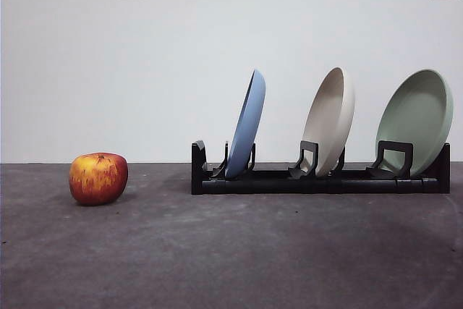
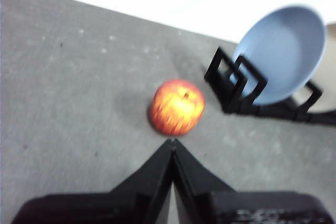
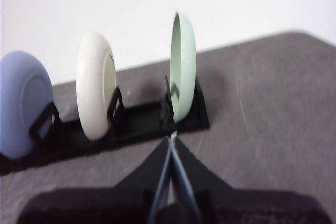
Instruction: Take the blue plate from the plate rack,put the plate on the table,take the apple from the table,put the apple in the plate
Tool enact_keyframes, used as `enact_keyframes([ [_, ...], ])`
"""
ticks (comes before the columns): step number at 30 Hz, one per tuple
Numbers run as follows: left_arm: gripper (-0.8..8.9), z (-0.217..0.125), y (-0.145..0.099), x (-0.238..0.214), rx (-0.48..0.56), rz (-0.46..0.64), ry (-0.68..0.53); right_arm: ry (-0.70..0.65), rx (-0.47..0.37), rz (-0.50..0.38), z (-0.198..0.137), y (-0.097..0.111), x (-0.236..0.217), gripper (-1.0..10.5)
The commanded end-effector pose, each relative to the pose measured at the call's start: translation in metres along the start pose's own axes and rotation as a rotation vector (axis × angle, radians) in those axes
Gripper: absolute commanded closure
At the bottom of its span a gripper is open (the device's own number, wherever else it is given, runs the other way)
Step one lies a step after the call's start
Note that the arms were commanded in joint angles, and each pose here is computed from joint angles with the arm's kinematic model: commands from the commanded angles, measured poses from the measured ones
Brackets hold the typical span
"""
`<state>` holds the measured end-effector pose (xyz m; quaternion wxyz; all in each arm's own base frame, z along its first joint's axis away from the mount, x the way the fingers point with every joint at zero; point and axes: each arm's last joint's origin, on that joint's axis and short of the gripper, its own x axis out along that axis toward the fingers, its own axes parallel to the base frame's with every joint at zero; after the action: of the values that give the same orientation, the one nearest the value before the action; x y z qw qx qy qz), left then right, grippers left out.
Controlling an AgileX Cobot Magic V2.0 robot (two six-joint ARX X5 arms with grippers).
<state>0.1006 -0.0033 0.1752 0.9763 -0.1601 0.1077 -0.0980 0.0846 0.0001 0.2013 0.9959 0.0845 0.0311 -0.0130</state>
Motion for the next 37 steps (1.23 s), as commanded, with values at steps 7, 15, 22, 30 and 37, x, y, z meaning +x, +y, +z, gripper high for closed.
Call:
enact_keyframes([
  [7, 8.19, 0.064, -0.014, 0.018, -0.054, 0.025, 0.063, 0.170, 0.153, 0.030, 0.031, 0.008, 0.004, 9.6],
  [15, 8.19, 0.142, -0.029, 0.076, -0.105, -0.036, 0.241, 0.454, 0.141, -0.015, 0.069, 0.016, 0.034, 9.5],
  [22, 8.19, 0.187, -0.062, 0.150, -0.108, -0.175, 0.422, 0.626, 0.174, 0.073, 0.090, 0.024, 0.066, 9.5],
  [30, 8.19, 0.197, -0.114, 0.239, -0.094, -0.338, 0.595, 0.736, 0.155, 0.080, 0.102, 0.028, 0.095, 9.5],
  [37, 8.19, 0.195, -0.155, 0.316, -0.083, -0.417, 0.688, 0.852, 0.182, 0.171, 0.106, 0.032, 0.107, 9.5],
])
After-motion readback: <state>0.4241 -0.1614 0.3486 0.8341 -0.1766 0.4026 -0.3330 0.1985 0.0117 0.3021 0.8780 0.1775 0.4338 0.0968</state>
